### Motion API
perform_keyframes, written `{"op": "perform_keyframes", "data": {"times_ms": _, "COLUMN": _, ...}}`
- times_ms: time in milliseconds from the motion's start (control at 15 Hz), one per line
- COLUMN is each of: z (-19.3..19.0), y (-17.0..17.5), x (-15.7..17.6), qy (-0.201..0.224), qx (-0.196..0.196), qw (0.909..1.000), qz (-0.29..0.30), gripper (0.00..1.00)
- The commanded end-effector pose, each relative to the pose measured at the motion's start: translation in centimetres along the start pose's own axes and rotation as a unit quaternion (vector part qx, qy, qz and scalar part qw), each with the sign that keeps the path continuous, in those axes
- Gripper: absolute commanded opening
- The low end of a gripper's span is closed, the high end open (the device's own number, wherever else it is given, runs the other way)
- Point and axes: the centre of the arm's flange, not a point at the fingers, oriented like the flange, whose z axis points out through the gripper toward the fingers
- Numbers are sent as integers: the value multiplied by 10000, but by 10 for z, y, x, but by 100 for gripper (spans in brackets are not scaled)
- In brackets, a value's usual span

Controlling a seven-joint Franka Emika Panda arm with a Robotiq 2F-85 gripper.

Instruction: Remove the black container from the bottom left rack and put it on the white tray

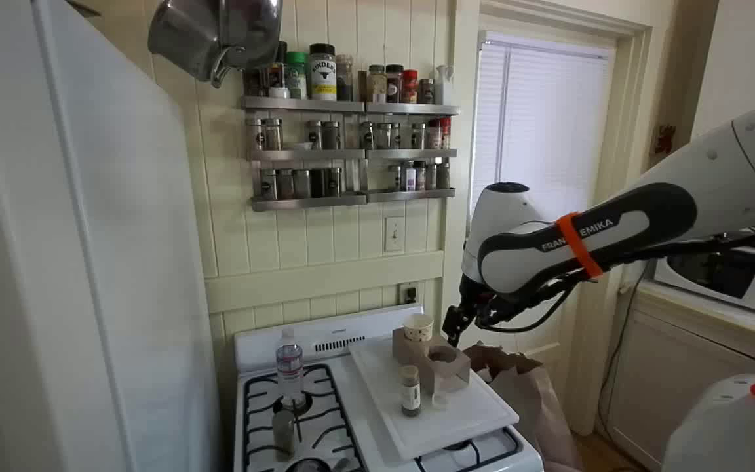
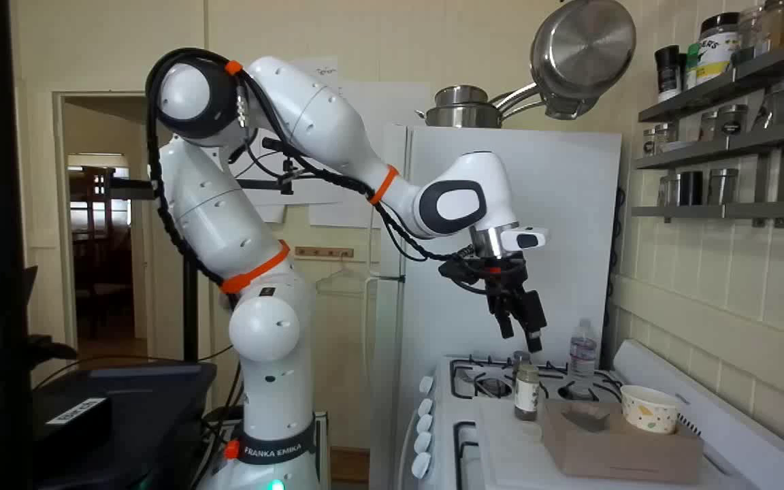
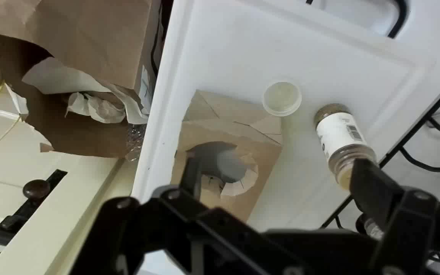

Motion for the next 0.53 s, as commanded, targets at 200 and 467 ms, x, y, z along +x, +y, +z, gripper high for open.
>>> {"op": "perform_keyframes", "data": {"times_ms": 200, "z": 0, "y": 0, "x": 0, "qy": 0, "qx": 0, "qw": 10000, "qz": 0, "gripper": 100}}
{"op": "perform_keyframes", "data": {"times_ms": 467, "z": -30, "y": -3, "x": 30, "qy": 1126, "qx": -154, "qw": 9935, "qz": 34, "gripper": 100}}
